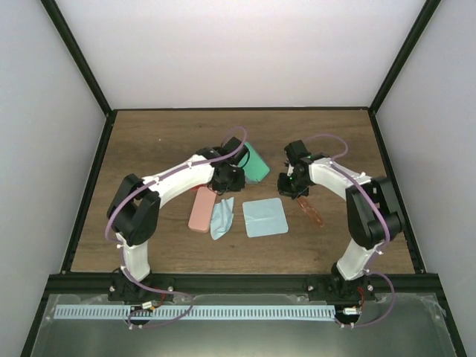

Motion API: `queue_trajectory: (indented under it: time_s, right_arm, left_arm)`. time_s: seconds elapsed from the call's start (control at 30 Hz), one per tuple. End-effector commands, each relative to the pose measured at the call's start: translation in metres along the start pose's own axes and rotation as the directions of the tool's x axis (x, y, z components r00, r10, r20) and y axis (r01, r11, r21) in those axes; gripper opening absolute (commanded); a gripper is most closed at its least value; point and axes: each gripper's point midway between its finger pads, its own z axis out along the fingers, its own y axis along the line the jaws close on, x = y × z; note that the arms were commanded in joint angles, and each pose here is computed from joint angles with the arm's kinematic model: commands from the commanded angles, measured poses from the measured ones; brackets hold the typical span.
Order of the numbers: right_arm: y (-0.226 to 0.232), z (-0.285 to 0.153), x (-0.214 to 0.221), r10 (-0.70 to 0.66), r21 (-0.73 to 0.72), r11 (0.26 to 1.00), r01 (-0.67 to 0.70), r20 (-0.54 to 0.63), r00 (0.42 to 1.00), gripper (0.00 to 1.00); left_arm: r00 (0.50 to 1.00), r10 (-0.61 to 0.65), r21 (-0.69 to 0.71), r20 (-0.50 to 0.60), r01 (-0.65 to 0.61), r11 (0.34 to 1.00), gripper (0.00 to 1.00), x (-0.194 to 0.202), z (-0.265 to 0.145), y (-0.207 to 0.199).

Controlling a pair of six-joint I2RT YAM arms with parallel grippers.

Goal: Organize the sunglasses
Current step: Adjust the glasses cleaning cloth at the center of the board.

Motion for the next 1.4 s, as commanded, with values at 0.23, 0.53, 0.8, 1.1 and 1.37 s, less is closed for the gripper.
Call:
queue_trajectory:
  time_s: [0.23, 0.53, 0.8, 1.1, 1.37]
  right_arm:
    - [-0.006, 0.018, -0.030, -0.025, 0.092, 0.996, 0.020, 0.044, 0.999, 0.23]
    - [0.001, 0.032, -0.024, -0.056, 0.111, 0.992, 0.054, 0.012, 0.998, 0.20]
    - [0.008, 0.043, -0.012, -0.082, 0.124, 0.989, 0.084, -0.018, 0.996, 0.21]
    - [0.004, 0.042, 0.002, -0.086, 0.129, 0.987, 0.090, -0.038, 0.996, 0.21]
    - [0.003, 0.038, 0.010, -0.082, 0.127, 0.988, 0.086, -0.035, 0.996, 0.28]
  left_arm:
    - [0.999, -0.038, -0.073, -0.010, 0.037, 0.997, 0.41, 0.006, 0.036, -0.013]
    - [0.998, -0.043, -0.095, -0.050, 0.038, 0.995, 0.19, 0.013, 0.054, -0.010]
    - [0.997, -0.045, -0.090, -0.067, 0.039, 0.995, 0.20, 0.017, 0.061, -0.010]
    - [0.997, -0.046, -0.096, -0.065, 0.039, 0.995, 0.21, 0.018, 0.058, -0.008]
    - [0.996, -0.048, -0.087, -0.072, 0.041, 0.995, 0.22, 0.021, 0.060, -0.008]
